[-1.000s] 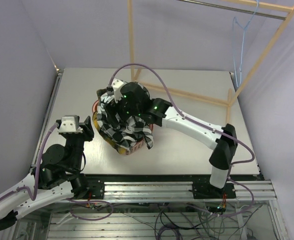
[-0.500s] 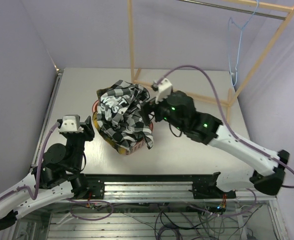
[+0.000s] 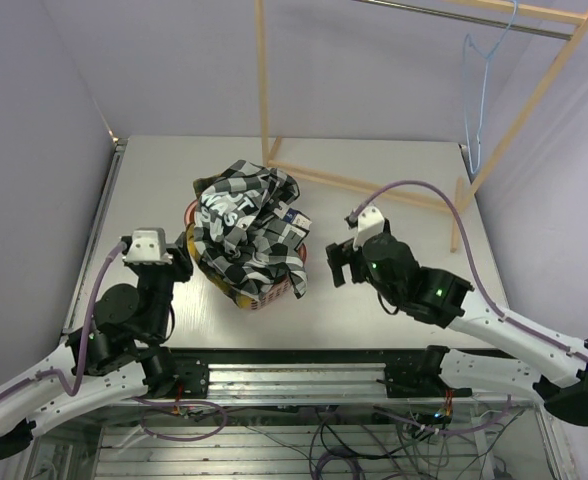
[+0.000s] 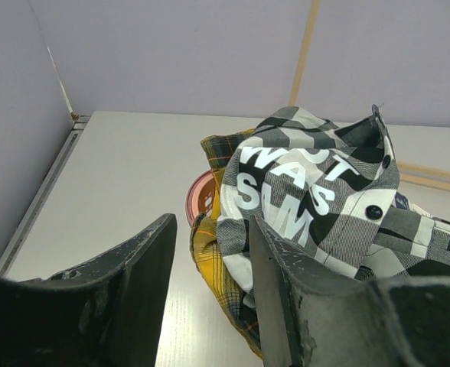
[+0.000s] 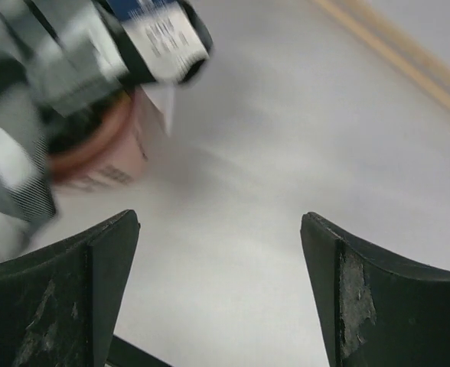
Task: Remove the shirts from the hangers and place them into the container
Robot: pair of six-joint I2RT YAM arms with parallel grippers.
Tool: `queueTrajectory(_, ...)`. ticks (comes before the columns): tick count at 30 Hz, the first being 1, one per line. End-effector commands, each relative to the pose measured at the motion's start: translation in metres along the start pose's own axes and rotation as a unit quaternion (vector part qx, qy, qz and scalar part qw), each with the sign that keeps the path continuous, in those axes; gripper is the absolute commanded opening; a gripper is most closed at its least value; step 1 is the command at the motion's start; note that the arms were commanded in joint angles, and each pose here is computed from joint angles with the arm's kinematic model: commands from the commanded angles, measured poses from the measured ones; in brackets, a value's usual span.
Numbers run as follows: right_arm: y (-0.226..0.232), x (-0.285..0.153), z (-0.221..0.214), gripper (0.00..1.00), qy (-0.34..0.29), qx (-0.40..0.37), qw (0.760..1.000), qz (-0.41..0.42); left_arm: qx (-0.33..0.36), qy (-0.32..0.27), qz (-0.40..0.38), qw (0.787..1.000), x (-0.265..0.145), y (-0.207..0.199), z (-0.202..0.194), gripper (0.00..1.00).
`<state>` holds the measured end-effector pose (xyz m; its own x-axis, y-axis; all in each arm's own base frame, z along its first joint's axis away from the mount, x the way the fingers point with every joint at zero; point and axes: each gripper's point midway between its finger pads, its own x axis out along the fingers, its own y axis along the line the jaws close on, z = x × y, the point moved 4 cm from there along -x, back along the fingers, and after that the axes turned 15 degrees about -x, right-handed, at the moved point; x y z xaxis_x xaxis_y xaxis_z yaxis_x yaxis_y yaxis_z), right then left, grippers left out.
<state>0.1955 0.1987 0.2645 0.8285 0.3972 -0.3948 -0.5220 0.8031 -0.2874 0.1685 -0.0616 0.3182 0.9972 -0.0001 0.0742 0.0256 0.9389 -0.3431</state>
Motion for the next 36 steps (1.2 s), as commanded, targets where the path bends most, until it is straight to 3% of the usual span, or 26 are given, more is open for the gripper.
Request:
queueTrajectory(1,-0.008,-0.001,-0.039,0.87,0.021,0.023,0.999,-0.013,-0.003,0.004,-0.011,1.0,0.001,-0.006,0.006,0.54)
queueTrajectory(6,-0.032,0.006,-0.052,0.81,0.017,0.074,0.997,-0.019,0.004,0.008,-0.01,1.0,0.003,-0.008,0.004,0.53)
queueTrajectory(11,-0.053,0.026,-0.078,0.73,0.056,0.131,0.99,0.001,0.0,0.008,-0.01,1.0,0.002,-0.007,0.005,0.53)
queueTrajectory(12,-0.052,0.03,-0.084,0.68,0.066,0.137,0.988,0.008,-0.002,0.006,-0.01,1.0,0.001,-0.007,0.006,0.53)
queueTrajectory(14,-0.051,0.035,-0.091,0.46,0.081,0.141,0.987,0.013,-0.004,0.004,-0.011,1.0,0.001,-0.006,0.006,0.53)
queueTrajectory(15,-0.051,0.035,-0.09,0.39,0.081,0.141,0.987,0.015,-0.006,0.002,-0.011,1.0,0.0,-0.005,0.007,0.53)
queueTrajectory(17,-0.052,0.033,-0.084,0.38,0.065,0.145,0.987,0.014,-0.006,0.001,-0.011,1.0,0.0,-0.005,0.008,0.53)
queueTrajectory(19,-0.059,0.027,-0.075,0.39,0.041,0.149,0.988,-0.004,-0.003,0.001,-0.011,1.0,0.001,-0.005,0.007,0.53)
queueTrajectory(22,-0.073,0.015,-0.06,0.68,0.0,0.173,0.984,-0.047,0.003,0.004,-0.011,1.0,0.001,-0.006,0.006,0.53)
queueTrajectory(26,-0.083,0.007,-0.051,0.81,-0.021,0.222,0.971,-0.09,0.005,0.006,-0.01,1.0,0.002,-0.007,0.005,0.53)
queueTrajectory(30,-0.088,0.006,-0.054,0.83,-0.013,0.26,0.959,-0.116,0.005,0.007,-0.01,1.0,0.002,-0.007,0.005,0.53)
queueTrajectory(36,-0.088,0.005,-0.057,0.8,-0.006,0.257,0.959,-0.118,-0.004,0.002,-0.011,1.0,0.0,-0.005,0.008,0.53)
